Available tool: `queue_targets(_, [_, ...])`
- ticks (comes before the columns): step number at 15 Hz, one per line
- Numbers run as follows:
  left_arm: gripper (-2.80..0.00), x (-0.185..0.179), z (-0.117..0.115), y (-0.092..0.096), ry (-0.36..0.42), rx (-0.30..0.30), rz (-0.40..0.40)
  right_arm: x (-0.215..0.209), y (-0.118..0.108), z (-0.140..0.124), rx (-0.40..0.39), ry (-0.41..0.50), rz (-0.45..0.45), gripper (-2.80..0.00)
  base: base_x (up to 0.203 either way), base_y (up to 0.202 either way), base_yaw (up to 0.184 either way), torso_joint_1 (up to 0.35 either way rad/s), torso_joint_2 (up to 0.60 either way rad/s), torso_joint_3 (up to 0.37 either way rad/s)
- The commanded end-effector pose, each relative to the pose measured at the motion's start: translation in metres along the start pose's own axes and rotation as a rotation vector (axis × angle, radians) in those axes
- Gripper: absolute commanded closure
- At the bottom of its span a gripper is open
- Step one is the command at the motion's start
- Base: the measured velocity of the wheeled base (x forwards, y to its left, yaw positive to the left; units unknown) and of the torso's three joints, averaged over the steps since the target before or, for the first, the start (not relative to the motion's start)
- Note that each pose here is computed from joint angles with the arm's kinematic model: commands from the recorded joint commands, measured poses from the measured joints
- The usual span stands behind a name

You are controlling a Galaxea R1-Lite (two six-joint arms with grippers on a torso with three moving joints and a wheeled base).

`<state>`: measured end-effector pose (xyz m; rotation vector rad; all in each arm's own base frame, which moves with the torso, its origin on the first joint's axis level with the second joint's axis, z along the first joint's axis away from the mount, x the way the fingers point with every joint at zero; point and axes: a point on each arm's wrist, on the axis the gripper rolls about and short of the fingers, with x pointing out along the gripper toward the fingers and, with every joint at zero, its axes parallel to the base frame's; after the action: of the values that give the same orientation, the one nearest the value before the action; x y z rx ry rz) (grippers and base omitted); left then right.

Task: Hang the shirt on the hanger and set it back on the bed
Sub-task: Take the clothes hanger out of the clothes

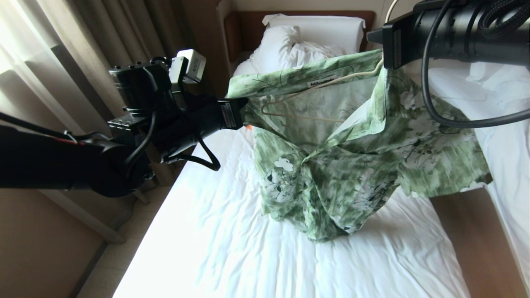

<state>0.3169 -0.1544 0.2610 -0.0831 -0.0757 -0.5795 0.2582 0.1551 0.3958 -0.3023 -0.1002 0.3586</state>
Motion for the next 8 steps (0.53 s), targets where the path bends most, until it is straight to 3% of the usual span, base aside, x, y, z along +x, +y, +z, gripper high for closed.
queue_targets(1, [0.0, -0.001, 0.003, 0.007, -0.002, 0.005, 0.019, 0.001, -0.002, 0.0, -0.002, 0.0, -0.007, 0.0, 0.0, 0.0, 0.0, 0.0, 0.0, 0.0])
queue_targets(8, [0.0, 0.002, 0.0, 0.008, 0.012, 0.006, 0.021, 0.008, 0.009, -0.005, -0.009, 0.018, 0.025, 0.0, 0.0, 0.0, 0.0, 0.0, 0.0, 0.0])
